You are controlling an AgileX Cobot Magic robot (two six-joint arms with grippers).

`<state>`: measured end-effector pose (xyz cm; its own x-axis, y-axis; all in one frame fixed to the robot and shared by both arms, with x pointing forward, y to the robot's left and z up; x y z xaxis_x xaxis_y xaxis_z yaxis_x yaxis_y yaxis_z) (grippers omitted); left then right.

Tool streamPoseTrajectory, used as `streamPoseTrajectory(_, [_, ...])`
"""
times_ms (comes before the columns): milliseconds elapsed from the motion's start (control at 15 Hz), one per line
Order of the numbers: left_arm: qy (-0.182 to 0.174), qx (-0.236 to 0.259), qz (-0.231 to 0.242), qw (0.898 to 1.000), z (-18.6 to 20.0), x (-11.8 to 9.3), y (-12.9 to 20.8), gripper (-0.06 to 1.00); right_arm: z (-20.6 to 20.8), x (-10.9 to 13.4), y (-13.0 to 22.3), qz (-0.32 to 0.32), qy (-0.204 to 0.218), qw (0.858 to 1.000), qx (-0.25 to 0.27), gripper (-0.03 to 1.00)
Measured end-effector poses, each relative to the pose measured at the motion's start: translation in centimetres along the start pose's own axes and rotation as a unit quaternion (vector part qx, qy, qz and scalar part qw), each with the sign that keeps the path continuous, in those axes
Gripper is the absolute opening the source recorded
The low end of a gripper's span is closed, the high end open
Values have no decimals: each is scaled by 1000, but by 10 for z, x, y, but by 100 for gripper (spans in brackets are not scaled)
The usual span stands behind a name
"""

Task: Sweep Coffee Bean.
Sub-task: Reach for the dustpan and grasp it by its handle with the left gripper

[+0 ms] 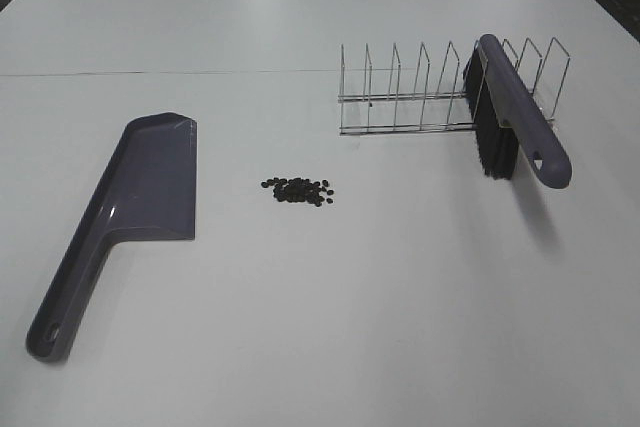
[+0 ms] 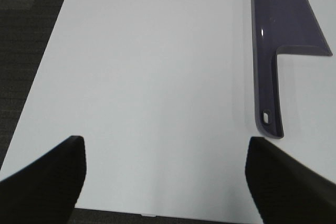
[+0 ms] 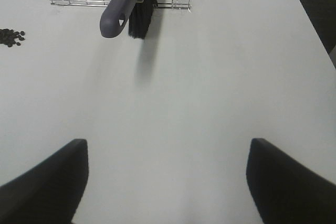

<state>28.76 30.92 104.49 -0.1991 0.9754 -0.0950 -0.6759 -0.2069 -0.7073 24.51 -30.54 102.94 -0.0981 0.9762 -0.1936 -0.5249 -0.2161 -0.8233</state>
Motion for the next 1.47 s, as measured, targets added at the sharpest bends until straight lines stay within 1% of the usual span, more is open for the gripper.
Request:
streamPoseTrajectory(67, [-3,12,-1,1000,-4,-1,-2,76,0,0,0,0,0,1000,0,72])
streamPoseTrajectory(200, [-4,20,-2,1000,-6,-1,-3,76,0,0,0,0,0,1000,0,72])
streamPoseTrajectory(867, [-4,21,-1,1000,-6,-1,-3,76,0,0,0,0,0,1000,0,72])
streamPoseTrajectory(933, [-5,27,-1,1000,-6,-1,-2,76,0,0,0,0,0,1000,0,72])
streamPoseTrajectory(1067, [-12,52,-1,999,-3,-1,-6,76,0,0,0,0,0,1000,0,72])
streamPoseTrajectory(1200, [-21,84,-3,996,-3,-3,-18,76,0,0,0,0,0,1000,0,72])
streamPoseTrajectory(1400, [-33,119,-1,992,-12,-8,-38,76,0,0,0,0,0,1000,0,72])
streamPoseTrajectory(1467, [-43,178,3,983,-33,-13,-52,76,0,0,0,0,0,1000,0,72])
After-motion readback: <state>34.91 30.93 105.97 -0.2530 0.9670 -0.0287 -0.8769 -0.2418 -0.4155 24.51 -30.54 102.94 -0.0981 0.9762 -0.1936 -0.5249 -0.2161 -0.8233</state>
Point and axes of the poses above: a point on each arm's last joint axis where the gripper is mounted, z pointing back along that axis away from the gripper, x along the wrist's bending axis when the last joint is at zero, y = z × x, the point moved 1 cm from there along -z, pointing out along that axis toward the gripper, and after that the axes turned 11 degrees about z, right-handed, at the moved point
